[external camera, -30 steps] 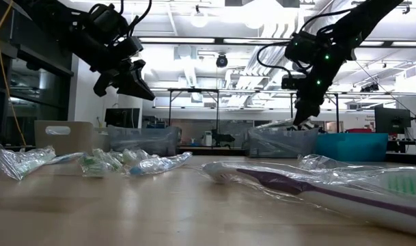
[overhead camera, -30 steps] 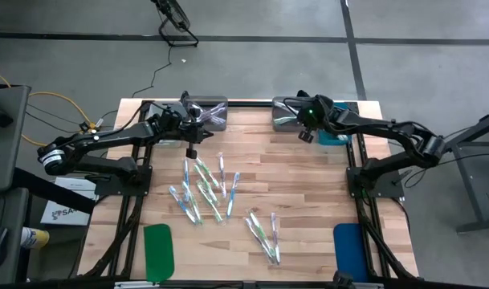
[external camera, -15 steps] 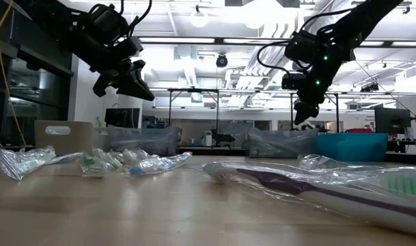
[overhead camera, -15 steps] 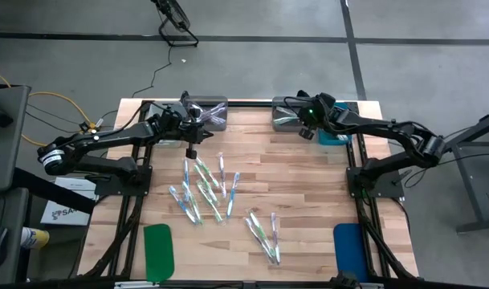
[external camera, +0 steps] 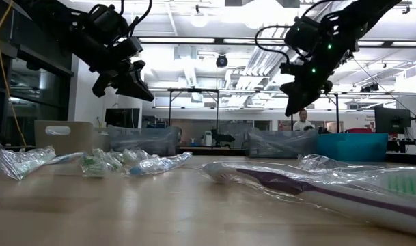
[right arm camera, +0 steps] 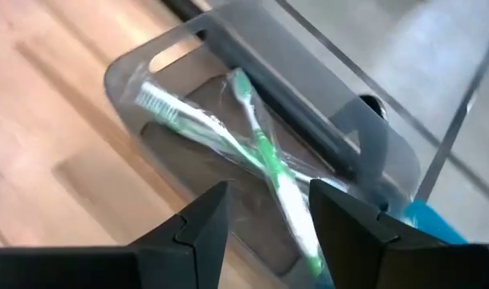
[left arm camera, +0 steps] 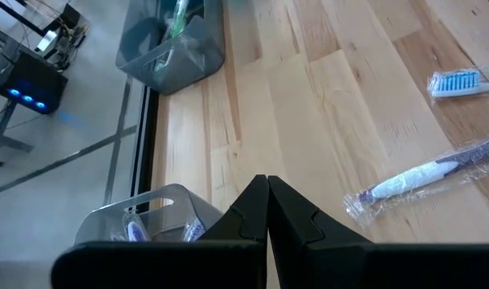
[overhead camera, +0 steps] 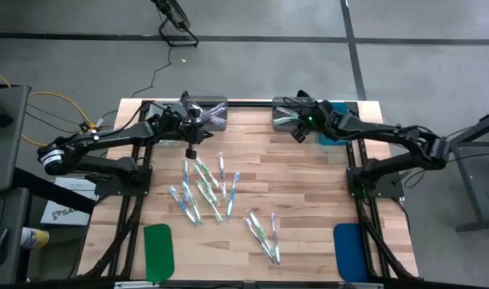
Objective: Pick & Place Toothbrushes
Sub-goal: Put the violet toothbrush into the left black bin
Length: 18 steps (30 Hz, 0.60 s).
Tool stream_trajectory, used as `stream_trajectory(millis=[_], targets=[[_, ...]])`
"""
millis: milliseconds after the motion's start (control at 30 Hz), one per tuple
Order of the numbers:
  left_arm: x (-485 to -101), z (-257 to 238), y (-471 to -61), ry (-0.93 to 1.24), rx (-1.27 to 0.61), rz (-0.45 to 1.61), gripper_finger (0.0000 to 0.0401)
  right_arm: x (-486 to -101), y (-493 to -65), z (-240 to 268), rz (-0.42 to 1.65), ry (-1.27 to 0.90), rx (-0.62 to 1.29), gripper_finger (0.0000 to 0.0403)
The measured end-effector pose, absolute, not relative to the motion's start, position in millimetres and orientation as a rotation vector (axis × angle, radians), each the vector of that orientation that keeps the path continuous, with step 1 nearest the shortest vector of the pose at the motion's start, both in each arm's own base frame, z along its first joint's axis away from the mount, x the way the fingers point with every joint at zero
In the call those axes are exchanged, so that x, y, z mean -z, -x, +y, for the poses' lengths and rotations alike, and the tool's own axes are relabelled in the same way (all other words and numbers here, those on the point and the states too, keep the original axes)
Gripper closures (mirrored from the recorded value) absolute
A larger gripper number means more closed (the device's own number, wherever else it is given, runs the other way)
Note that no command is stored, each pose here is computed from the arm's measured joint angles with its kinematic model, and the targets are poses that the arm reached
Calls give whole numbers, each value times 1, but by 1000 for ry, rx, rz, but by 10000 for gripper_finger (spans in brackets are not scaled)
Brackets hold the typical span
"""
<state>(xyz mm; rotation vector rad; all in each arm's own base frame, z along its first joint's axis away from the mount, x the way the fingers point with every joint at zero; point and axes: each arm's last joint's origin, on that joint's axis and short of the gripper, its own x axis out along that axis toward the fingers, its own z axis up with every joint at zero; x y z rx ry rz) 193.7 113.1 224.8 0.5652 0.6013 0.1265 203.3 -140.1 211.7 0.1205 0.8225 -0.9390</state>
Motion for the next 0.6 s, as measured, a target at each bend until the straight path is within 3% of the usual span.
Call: stream_trajectory(millis=[200, 600], targets=[[-225, 113, -194, -568, -125, 604, 401, -214, -200, -137, 691, -413, 1016, 266], [-224, 113, -194, -582, -119, 607, 401, -211, -217, -97, 768, -761, 507, 392]])
